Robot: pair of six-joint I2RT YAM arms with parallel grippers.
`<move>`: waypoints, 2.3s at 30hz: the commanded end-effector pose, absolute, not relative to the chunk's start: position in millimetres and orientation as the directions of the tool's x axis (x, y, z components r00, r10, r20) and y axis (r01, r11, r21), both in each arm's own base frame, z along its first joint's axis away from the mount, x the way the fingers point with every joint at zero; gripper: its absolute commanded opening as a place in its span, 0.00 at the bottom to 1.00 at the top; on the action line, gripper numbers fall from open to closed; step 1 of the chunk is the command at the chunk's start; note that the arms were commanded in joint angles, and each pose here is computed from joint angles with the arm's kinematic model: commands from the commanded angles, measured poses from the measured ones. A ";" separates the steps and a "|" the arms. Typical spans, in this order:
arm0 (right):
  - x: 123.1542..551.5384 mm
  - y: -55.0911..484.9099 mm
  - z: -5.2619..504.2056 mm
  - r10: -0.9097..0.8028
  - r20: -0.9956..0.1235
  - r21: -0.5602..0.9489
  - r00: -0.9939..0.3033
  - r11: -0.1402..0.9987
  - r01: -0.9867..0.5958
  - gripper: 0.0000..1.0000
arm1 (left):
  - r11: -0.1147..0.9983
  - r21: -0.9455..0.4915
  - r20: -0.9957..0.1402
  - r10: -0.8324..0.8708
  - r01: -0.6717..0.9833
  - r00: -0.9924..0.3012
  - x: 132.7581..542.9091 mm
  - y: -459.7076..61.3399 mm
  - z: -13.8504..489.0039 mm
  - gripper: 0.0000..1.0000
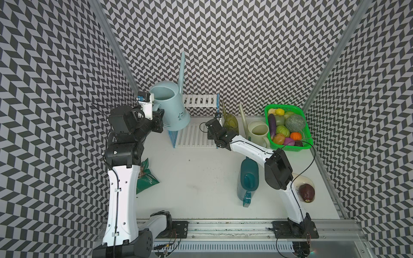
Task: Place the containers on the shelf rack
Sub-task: 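Place the container on the shelf.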
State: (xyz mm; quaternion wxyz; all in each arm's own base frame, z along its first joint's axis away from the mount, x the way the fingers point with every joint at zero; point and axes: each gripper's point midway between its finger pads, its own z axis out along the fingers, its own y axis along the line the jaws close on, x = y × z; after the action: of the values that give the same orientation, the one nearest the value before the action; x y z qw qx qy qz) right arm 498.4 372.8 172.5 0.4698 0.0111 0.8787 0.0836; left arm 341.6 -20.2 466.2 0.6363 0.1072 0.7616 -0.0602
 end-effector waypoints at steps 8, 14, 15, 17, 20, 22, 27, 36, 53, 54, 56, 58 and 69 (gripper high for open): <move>494.7 384.8 171.1 0.103 -0.819 0.176 -0.564 0.981 -0.077 0.15 | 0.969 0.088 -0.996 0.091 0.230 -0.003 344.2 -19.4 524.3 0.00; 481.2 389.2 171.8 0.100 -0.814 0.177 -0.573 0.981 -0.081 0.09 | 0.970 0.069 -0.997 0.076 0.233 -0.019 356.7 -18.5 524.6 0.00; 479.1 388.7 171.2 0.099 -0.812 0.176 -0.576 0.981 -0.079 0.09 | 0.970 0.065 -0.997 0.073 0.236 -0.025 358.4 -18.7 523.9 0.00; 473.9 388.7 171.2 0.100 -0.807 0.177 -0.582 0.981 -0.075 0.08 | 0.968 0.054 -0.997 0.064 0.244 -0.036 361.6 -19.8 521.0 0.00; 468.6 387.0 170.4 0.103 -0.800 0.177 -0.591 0.982 -0.069 0.07 | 0.967 0.045 -0.998 0.056 0.250 -0.037 363.6 -20.8 519.4 0.00; 463.5 387.0 169.7 0.099 -0.798 0.173 -0.595 0.982 -0.068 0.06 | 0.967 0.042 -0.998 0.054 0.251 -0.041 365.1 -20.6 517.9 0.00; 455.6 385.0 172.7 0.101 -0.799 0.171 -0.593 0.983 -0.062 0.04 | 0.970 0.044 -0.997 0.057 0.237 -0.046 365.3 -18.2 515.3 0.00; 431.2 386.6 168.8 0.068 -0.796 0.140 -0.602 0.987 -0.073 0.03 | 0.982 0.022 -0.998 0.034 0.186 -0.060 374.6 -9.1 511.1 0.00; 408.8 382.4 163.3 0.037 -0.789 0.104 -0.613 0.992 -0.074 0.02 | 0.995 -0.027 -0.992 -0.016 0.092 -0.124 415.5 -30.2 506.8 0.00; 408.4 381.1 163.0 0.036 -0.789 0.102 -0.614 0.992 -0.073 0.02 | 0.996 -0.028 -0.992 -0.018 0.079 -0.127 417.7 -30.5 506.6 0.00; 406.0 379.6 163.7 0.034 -0.789 0.100 -0.613 0.992 -0.072 0.02 | 0.998 -0.027 -0.991 -0.019 0.063 -0.130 420.2 -30.7 508.3 0.00; 405.3 377.4 165.6 0.038 -0.791 0.101 -0.611 0.992 -0.069 0.01 | 0.999 -0.029 -0.990 -0.023 0.043 -0.136 422.5 -28.9 508.3 0.00; 402.0 373.6 169.4 0.039 -0.796 0.100 -0.604 0.993 -0.068 0.02 | 1.000 -0.013 -0.987 -0.010 0.018 -0.160 431.4 -32.5 500.3 0.00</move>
State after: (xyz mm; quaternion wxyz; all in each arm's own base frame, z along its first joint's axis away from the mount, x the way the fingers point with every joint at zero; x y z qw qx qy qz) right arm 413.2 374.7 162.5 0.4505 -0.0010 0.8910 0.0569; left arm 435.1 -30.9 465.3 0.6077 0.0086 0.7941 -0.0102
